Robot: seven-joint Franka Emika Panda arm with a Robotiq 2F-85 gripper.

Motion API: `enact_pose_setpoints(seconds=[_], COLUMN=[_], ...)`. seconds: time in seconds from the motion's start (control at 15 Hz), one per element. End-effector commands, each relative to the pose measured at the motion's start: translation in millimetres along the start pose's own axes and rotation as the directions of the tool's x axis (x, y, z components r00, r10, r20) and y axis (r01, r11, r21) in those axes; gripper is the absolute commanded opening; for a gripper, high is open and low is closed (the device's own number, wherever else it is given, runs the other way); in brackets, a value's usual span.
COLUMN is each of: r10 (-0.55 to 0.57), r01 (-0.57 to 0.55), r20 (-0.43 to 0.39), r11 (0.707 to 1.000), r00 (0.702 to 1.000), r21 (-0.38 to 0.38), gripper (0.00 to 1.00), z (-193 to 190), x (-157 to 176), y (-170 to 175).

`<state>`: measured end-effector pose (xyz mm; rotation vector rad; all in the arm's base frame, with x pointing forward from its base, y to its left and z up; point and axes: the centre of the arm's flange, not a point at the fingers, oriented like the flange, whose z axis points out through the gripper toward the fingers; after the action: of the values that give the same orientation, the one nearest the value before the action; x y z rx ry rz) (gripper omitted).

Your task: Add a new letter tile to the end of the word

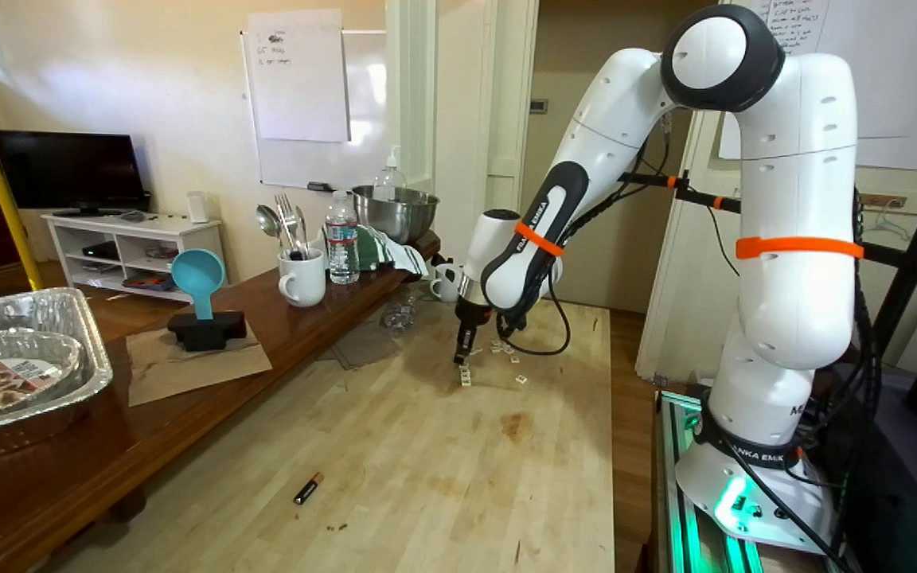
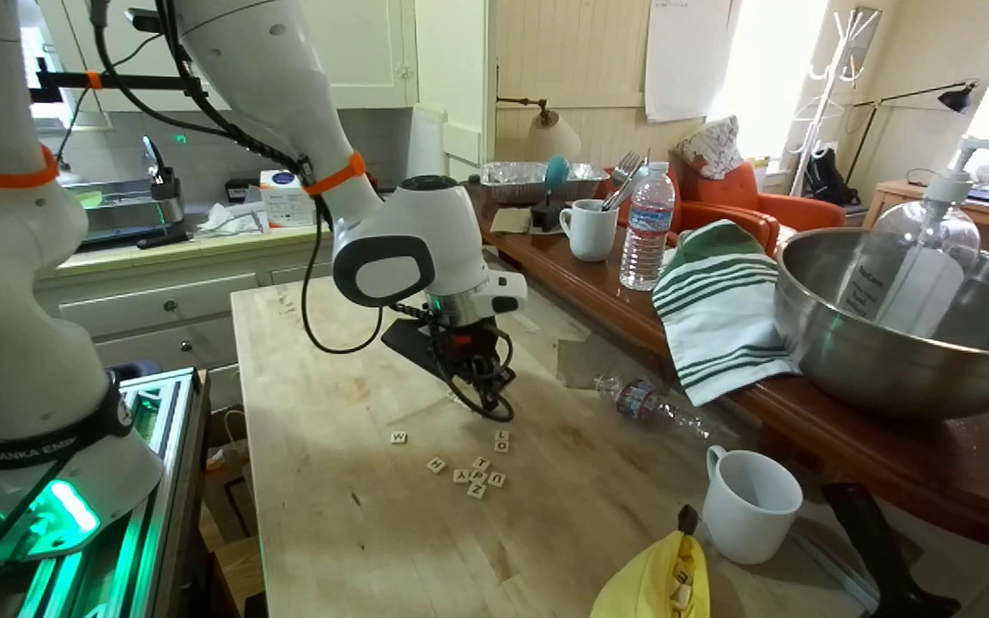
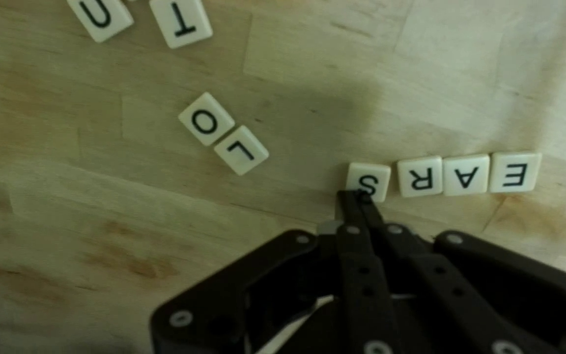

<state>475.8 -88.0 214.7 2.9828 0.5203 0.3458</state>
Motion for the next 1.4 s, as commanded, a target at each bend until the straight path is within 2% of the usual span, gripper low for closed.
enact_pose_setpoints(seconds=[0.0, 0.53, 1.33], r10=[-0.052, -0.112, -0.073], r01=[0.052, 0.112, 0.074], r20=[0.006, 0.009, -0.022], r11=[0.998, 0.994, 0.997], r00=[0.999, 0.994, 0.997], r21=[0.019, 0.012, 0.018], gripper=[0.00, 0.00, 0.00], z=[5, 5, -14], x=[-15, -18, -12], y=[-9, -9, -6])
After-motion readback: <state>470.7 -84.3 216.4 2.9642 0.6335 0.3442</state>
